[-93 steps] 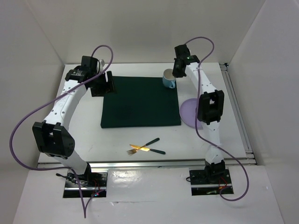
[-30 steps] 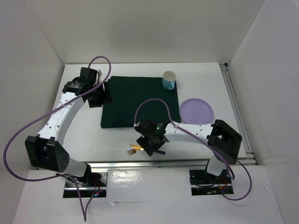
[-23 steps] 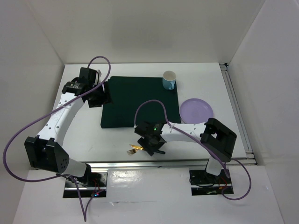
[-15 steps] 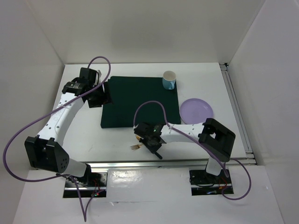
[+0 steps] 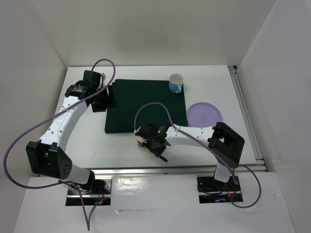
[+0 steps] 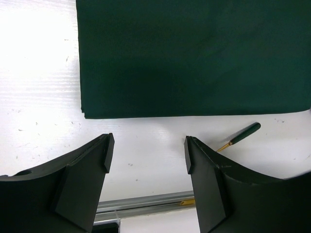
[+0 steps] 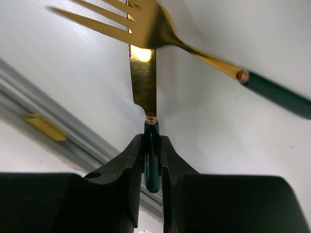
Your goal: Set the dinner table for one person
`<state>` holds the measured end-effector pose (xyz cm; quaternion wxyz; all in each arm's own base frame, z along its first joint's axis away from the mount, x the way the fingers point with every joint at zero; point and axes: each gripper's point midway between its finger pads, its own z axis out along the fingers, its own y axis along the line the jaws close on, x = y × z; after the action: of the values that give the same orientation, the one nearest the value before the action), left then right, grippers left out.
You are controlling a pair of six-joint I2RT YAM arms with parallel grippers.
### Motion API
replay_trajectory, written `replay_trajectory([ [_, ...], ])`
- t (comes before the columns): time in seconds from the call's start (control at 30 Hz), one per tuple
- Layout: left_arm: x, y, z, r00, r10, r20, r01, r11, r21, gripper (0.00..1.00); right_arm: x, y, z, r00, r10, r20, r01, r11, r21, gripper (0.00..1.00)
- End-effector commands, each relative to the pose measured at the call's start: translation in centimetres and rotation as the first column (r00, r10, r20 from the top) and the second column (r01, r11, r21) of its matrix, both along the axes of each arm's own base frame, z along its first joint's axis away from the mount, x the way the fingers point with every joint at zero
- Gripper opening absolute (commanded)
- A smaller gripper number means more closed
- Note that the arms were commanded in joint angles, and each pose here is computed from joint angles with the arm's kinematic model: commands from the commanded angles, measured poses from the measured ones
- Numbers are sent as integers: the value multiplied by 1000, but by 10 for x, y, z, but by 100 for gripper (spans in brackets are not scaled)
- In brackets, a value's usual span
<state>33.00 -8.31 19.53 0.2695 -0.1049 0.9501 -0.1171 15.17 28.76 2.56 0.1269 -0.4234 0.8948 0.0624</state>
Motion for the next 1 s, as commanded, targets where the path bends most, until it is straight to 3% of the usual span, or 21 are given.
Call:
replay_trajectory([
  [0.0,11,-3,14,999,-5,52,6,1000,-13,77,7,28,53,995,89,38,-92,991,99,0],
  [0.27,11,-3,14,999,-5,52,6,1000,-13,78,26,66,101,993,105,52,-115,961,250,0],
  [0.5,8,7,28,996,47,73,-48,999,20,79,92,35,124,967,-255,-12,245,912,330,0],
  [0.67,6,25,55,967,198,161,-203,979,18,79,133,-27,107,823,-552,-132,564,769,301,0],
  [0.83,3,23,65,960,201,195,-203,979,-10,79,169,-68,92,681,-708,-185,726,623,290,0],
  [0.97,4,21,60,966,195,170,-197,980,-8,79,193,-87,77,624,-749,-222,776,562,287,0],
])
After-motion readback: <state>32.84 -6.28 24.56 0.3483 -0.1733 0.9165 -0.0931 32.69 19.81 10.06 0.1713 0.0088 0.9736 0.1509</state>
